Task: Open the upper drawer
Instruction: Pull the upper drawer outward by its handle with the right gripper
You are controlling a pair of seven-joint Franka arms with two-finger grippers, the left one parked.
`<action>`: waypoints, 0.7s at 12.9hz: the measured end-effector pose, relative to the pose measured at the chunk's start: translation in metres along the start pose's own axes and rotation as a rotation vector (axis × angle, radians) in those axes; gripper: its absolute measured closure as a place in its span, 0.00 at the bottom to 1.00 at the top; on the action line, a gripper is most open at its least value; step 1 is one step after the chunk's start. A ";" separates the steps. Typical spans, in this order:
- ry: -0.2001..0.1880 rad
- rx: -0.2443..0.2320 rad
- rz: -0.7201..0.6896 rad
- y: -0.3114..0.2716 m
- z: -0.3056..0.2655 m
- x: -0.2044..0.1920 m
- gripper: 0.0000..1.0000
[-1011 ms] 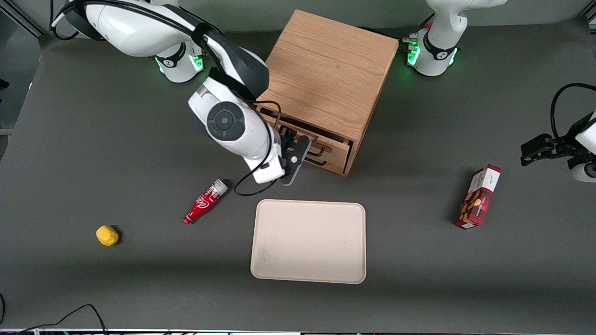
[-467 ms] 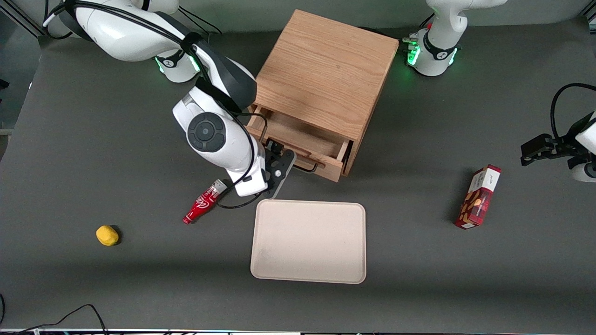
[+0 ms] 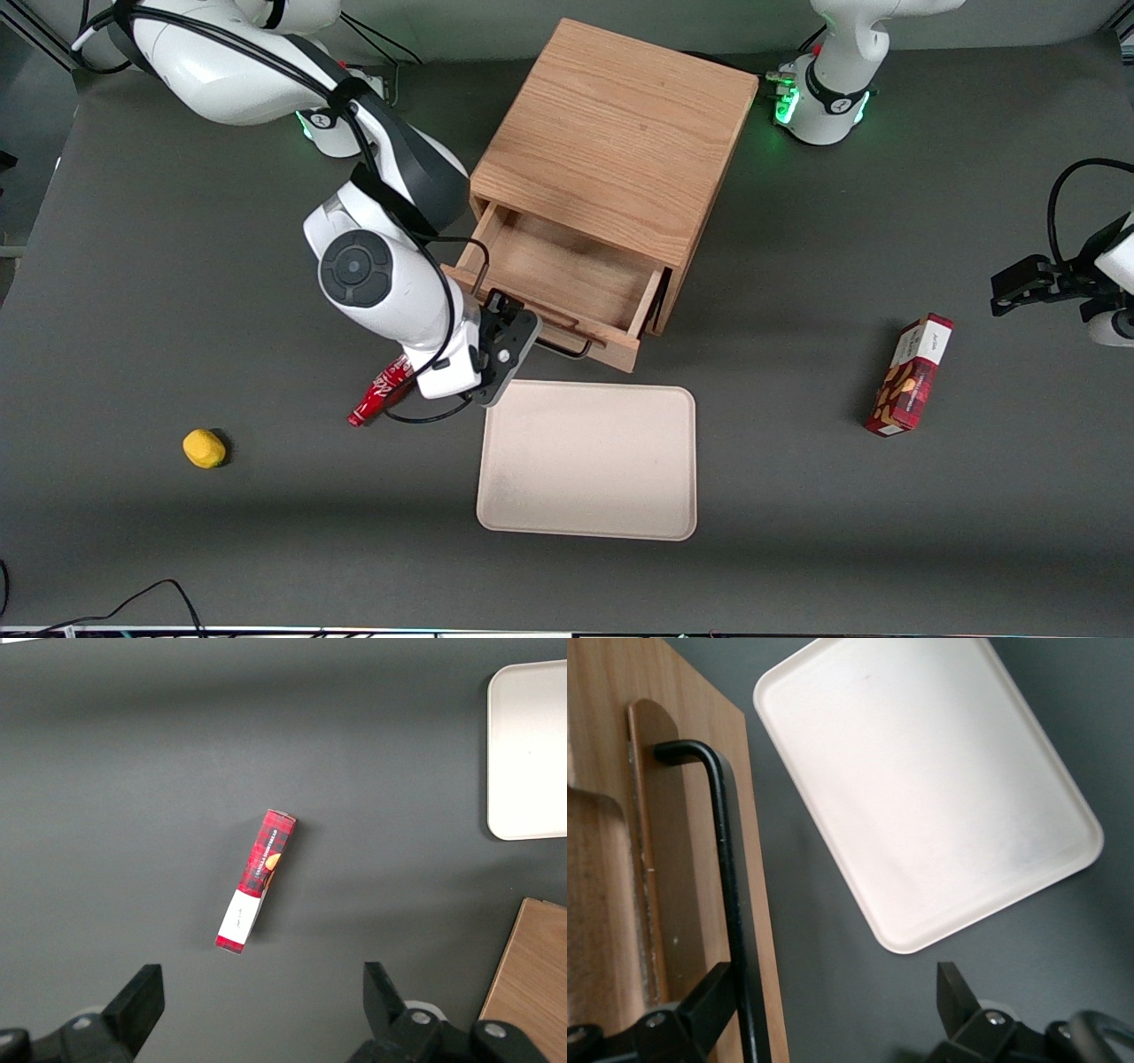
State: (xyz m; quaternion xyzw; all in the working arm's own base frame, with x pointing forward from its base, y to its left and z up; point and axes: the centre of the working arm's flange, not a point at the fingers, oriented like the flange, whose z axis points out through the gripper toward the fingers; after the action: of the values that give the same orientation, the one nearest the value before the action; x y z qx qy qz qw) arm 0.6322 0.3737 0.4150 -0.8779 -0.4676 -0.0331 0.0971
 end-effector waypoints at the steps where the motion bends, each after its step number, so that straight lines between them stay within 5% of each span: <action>1: 0.013 -0.011 0.008 0.007 -0.002 0.000 0.00; 9: 0.058 -0.052 0.008 0.037 -0.006 -0.003 0.00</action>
State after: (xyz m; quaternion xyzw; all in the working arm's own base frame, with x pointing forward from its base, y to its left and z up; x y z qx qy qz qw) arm 0.6617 0.3498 0.4154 -0.8808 -0.4599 -0.0704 0.0878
